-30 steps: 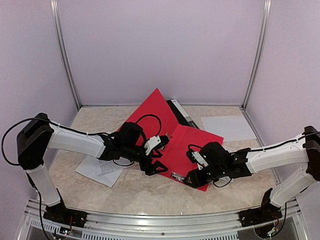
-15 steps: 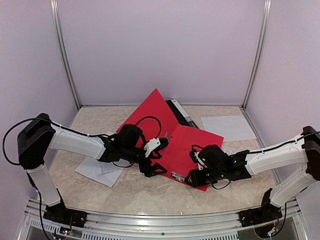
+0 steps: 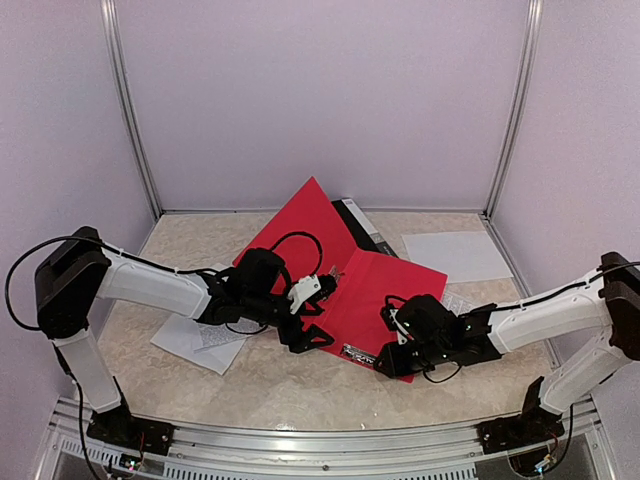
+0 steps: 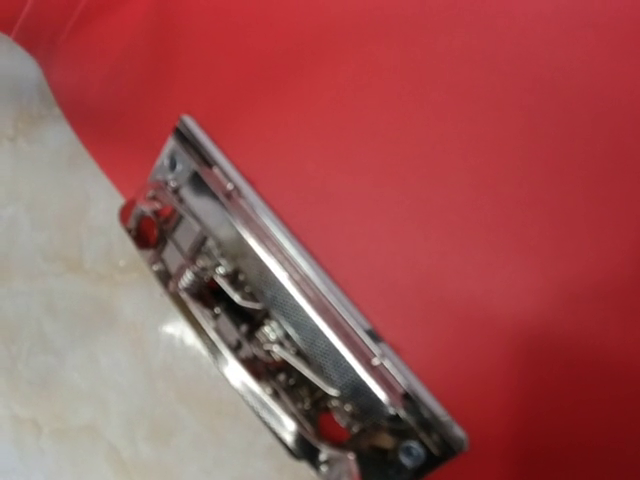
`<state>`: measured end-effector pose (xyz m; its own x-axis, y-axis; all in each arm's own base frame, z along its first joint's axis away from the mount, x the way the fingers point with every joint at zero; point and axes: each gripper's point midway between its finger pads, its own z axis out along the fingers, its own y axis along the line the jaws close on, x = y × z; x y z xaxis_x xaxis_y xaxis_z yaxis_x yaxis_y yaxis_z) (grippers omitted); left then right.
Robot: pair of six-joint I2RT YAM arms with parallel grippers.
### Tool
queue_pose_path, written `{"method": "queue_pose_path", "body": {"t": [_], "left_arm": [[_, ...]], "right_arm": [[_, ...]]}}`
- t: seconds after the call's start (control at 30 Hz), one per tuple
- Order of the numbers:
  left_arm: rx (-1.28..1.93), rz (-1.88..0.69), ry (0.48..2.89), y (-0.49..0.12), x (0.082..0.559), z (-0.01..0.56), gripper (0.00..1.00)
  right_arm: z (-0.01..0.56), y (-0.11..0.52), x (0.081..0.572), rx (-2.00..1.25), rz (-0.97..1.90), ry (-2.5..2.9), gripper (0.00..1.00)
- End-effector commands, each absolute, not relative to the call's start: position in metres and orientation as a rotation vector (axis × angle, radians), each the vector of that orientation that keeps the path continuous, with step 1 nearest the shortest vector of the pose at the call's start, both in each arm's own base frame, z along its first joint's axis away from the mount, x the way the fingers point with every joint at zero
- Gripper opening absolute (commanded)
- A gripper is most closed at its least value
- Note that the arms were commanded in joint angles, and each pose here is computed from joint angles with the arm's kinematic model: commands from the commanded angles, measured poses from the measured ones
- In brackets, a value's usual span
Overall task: Put the files into the folder
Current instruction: Open the spring clip on the folder.
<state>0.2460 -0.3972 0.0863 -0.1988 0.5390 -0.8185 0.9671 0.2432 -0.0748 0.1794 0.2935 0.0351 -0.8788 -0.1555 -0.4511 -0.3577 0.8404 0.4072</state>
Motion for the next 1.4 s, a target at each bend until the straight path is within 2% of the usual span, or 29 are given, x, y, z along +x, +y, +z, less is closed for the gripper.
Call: {"method": "queue_pose_path", "body": {"t": [0.0,0.4,0.57,0.83,1.37], "left_arm": [[1.388,-0.778,1.854,-0.393,0.249,0.075,0.87],[1.424,-0.765,1.834,-0.393,0.248,0.072,0.87],[1.483,-0.749,1.775,-0.397,0.249,0.074,0.88],[1.527,-0.692,1.726,-0.405,0.266,0.076,0.88],[1.771,-0.820,1.508,-0.407,0.228,0.066,0.87]], "right_arm": [[0.029,0.294,0.177,-0.388,0.675,2.620,0.21],[0.028,0.295,0.181,-0.393,0.651,2.614,0.11],[0.028,0.294,0.183,-0.417,0.616,2.610,0.00],[0.031,0.287,0.183,-0.489,0.534,2.618,0.00],[0.037,0.281,0.184,-0.767,0.518,2.635,0.00]]}}
